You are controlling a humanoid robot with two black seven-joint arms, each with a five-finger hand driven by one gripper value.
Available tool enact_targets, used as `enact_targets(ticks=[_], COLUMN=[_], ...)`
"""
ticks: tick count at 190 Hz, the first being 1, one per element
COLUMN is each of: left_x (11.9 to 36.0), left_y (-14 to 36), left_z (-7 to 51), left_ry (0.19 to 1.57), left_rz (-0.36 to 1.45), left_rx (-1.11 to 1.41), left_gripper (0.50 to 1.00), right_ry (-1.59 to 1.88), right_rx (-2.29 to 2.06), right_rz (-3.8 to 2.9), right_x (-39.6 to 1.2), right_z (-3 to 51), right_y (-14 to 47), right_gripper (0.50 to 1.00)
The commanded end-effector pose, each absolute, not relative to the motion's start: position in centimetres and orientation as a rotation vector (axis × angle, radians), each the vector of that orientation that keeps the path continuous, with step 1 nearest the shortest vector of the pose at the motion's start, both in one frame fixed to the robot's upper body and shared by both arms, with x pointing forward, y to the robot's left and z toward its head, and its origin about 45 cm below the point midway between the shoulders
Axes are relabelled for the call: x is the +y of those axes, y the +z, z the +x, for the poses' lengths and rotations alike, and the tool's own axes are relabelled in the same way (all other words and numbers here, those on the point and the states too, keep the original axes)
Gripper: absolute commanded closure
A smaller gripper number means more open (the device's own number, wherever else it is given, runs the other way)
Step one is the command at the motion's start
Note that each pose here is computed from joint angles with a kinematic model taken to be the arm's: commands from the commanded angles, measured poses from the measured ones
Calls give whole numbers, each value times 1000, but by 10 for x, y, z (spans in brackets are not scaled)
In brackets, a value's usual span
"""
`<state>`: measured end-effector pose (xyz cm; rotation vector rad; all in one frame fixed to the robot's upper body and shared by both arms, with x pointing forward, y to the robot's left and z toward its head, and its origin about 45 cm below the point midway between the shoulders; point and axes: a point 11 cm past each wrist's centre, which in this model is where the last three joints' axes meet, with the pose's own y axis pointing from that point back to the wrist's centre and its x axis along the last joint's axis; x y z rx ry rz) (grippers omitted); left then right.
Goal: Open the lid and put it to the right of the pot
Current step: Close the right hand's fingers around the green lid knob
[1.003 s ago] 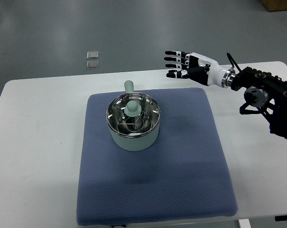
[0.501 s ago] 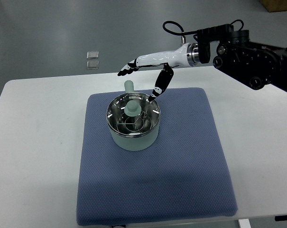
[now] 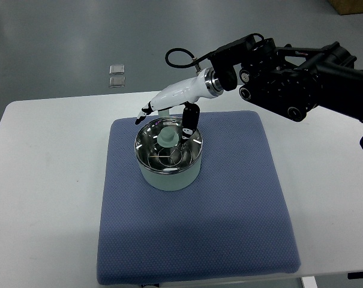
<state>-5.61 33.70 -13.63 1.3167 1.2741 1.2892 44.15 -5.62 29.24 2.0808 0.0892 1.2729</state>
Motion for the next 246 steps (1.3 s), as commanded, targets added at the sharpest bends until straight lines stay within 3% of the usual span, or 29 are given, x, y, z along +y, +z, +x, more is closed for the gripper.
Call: enact_targets(ticks=[1, 32, 82, 109, 145, 188, 216, 217, 246], left_x=[337, 337, 337, 337, 338, 338, 338, 338, 338], left_y=[-136, -136, -136, -136, -136, -136, -136, -136, -136], left_z=[-56, -56, -56, -56, -56, -56, -56, -56, -56], left_ry=[1289, 1289, 1289, 1290, 1291, 1291, 1292, 1292, 1293], left_rz=[1317, 1317, 1317, 1319, 1320, 1319, 1321, 1321, 1320], left_rx=[1274, 1274, 1274, 1275, 1274, 1273, 1273, 1273, 1272], left_gripper=[500, 500, 500, 500, 500, 500, 500, 500, 500], right_ry=[1275, 1279, 1276, 1265, 1267, 1269, 1264, 1263, 1264], right_rx=[94, 98, 101, 102, 94, 96, 105, 107, 109], right_rz=[2073, 2065, 2065, 2059, 2061, 2066, 2081, 2084, 2089], right_x=[-57, -58, -58, -63, -66, -64, -64, -64, -64], right_z=[442, 442, 441, 441, 442, 441, 439, 438, 438], right_y=[291, 290, 288, 284, 283, 282, 279, 278, 278], right_gripper=[601, 668, 709, 777, 816, 916, 934, 954, 1000])
